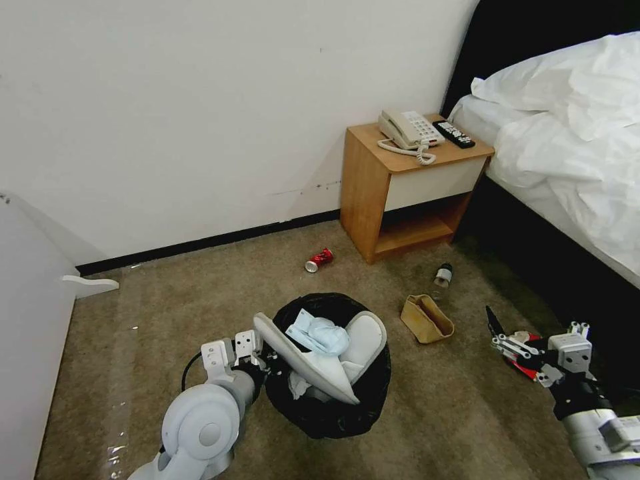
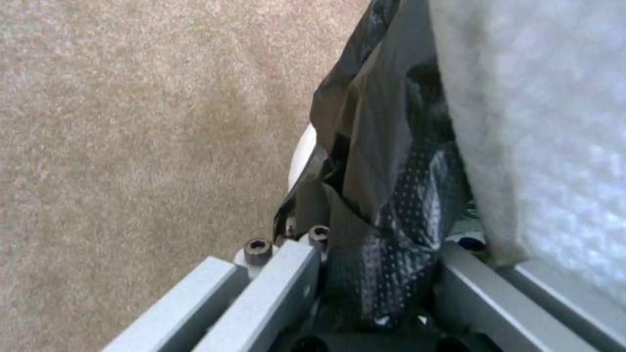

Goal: Pick up the trash bin, then pick up the garbage from the floor and place it into the trash bin.

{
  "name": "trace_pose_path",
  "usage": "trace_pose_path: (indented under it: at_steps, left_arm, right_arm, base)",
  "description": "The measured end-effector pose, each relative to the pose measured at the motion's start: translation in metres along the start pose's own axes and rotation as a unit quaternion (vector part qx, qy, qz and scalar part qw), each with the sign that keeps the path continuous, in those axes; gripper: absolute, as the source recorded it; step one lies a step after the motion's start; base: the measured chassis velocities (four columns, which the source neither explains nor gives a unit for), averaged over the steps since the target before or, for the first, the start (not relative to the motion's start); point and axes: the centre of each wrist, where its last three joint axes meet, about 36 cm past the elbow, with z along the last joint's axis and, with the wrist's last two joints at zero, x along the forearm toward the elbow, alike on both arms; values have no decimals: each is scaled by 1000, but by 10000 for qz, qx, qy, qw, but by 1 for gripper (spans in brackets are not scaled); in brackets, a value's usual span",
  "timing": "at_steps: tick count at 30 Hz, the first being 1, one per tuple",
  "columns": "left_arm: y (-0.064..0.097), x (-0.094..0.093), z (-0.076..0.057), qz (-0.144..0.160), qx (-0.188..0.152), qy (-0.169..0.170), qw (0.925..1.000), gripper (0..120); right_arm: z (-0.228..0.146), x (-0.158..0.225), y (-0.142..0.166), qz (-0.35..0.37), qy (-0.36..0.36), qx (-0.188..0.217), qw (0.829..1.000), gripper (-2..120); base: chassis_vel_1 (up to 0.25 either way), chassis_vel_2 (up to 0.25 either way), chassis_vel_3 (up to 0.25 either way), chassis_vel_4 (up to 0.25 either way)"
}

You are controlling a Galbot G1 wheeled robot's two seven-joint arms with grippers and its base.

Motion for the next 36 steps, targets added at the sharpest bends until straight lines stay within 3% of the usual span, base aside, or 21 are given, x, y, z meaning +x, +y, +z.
trace_pose_path:
  at_steps: [36]
  left_arm:
    - [2,-1,12,-34,-379,44,9993,0]
  right_arm:
    - [0,1,0,7,-10,-14,10000,100]
  base:
    - [-55,60,54,-57]
